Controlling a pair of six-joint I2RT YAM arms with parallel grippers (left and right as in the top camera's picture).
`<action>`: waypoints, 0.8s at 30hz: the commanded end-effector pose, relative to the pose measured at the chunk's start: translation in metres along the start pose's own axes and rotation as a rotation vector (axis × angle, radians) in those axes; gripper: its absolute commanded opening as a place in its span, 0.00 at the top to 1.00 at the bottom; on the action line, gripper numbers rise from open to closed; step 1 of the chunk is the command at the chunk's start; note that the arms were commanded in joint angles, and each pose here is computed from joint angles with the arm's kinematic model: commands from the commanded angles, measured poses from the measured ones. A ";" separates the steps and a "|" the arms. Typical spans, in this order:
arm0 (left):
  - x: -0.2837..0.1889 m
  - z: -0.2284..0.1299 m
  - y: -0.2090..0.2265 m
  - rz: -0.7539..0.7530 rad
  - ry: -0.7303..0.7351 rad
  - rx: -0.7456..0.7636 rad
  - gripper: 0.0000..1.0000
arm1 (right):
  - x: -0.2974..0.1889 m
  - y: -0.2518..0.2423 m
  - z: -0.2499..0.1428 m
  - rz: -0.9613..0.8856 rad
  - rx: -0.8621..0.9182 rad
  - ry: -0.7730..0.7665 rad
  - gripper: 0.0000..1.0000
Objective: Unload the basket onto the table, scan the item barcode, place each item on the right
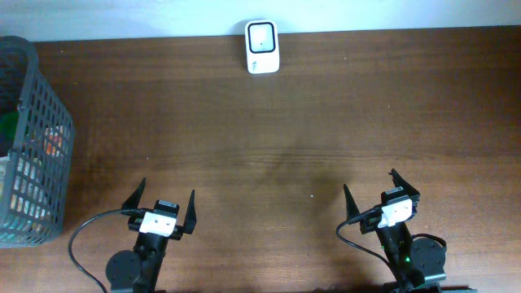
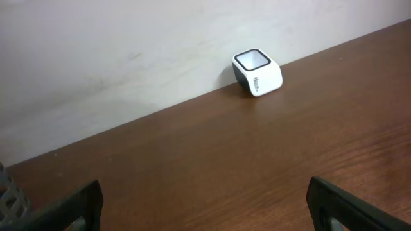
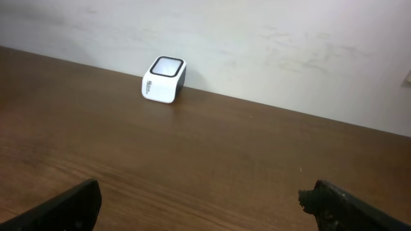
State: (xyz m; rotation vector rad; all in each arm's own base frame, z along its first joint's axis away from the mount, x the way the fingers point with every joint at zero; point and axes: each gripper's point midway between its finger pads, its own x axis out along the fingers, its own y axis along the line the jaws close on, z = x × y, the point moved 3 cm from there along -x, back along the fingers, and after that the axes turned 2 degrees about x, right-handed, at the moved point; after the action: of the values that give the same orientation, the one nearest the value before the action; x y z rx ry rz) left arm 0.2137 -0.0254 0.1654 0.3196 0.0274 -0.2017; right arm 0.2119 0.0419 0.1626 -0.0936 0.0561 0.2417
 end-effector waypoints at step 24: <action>-0.001 0.014 -0.013 -0.091 -0.088 0.026 0.01 | 0.000 0.001 -0.002 -0.001 0.011 0.002 0.02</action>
State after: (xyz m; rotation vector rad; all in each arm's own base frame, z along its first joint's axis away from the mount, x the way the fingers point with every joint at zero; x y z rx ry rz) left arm 0.2135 -0.0264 0.1660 0.3193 0.0233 -0.2080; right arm 0.2119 0.0419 0.1626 -0.0940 0.0565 0.2421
